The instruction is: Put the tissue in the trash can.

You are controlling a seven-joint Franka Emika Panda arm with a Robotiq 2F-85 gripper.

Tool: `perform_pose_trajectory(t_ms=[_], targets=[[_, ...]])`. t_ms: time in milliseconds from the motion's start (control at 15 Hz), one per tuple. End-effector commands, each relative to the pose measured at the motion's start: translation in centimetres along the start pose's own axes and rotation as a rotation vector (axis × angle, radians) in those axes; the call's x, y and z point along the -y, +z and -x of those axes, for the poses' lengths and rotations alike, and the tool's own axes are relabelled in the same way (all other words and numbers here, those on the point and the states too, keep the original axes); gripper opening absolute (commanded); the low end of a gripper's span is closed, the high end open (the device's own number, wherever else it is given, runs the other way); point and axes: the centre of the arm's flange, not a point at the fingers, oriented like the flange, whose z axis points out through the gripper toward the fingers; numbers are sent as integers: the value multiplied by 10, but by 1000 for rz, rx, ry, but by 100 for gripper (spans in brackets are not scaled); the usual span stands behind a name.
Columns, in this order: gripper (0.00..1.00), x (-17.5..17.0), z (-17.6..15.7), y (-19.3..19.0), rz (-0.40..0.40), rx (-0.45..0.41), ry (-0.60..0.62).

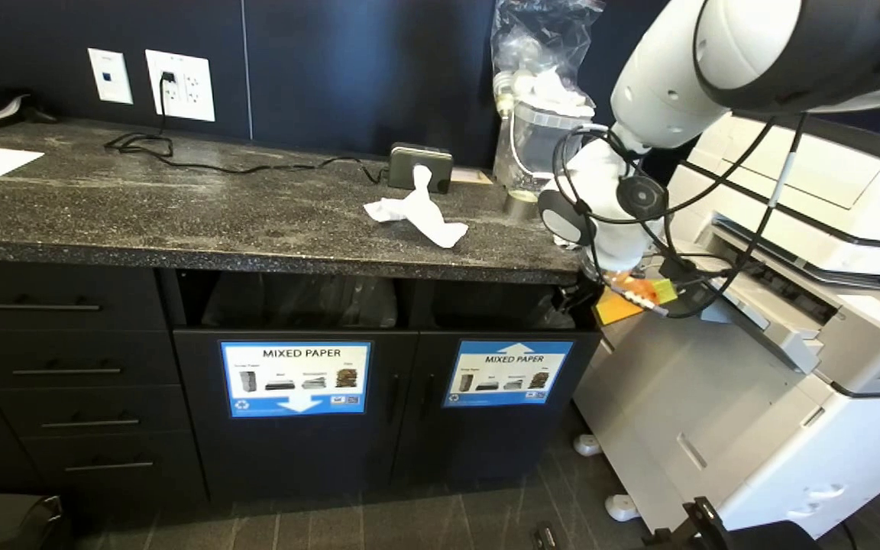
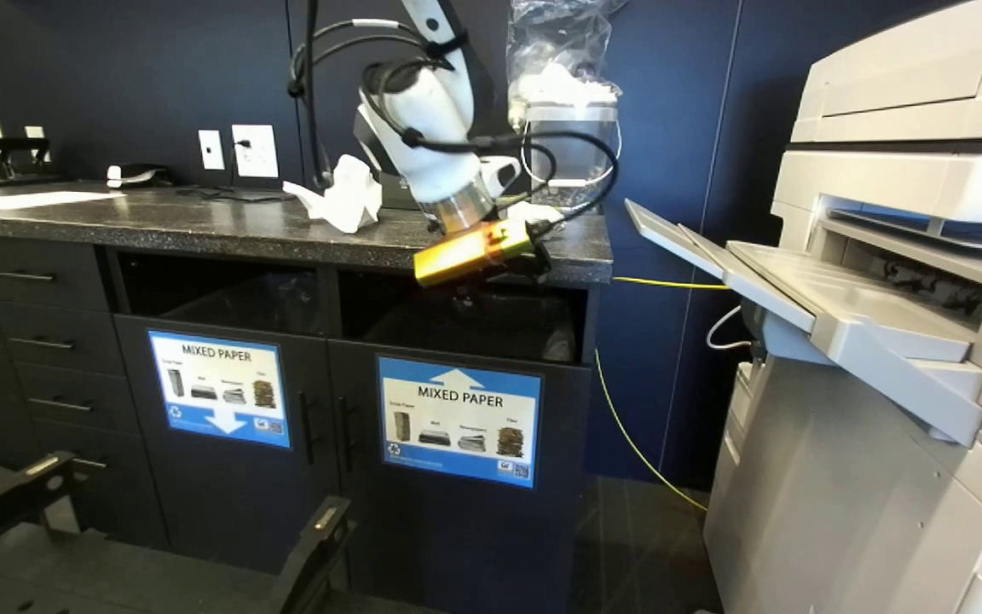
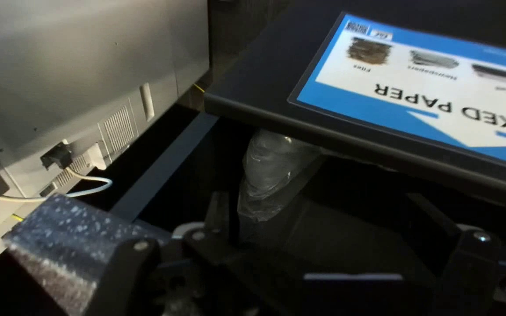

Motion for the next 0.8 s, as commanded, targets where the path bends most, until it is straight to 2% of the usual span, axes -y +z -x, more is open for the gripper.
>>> perform_pose_trajectory(t_ms=[0,133,400,467,600,733], targets=[[100,30,-19,-93,40,100,-68],[100,58,-32,-141,48,119,-71],[100,105,-48,-237,-14,170,-25],[100,102,-42,-191,19,152,-56],[100,112,-50,-214,2,116,-61],[100,108,-45,-202,8,133,-57]])
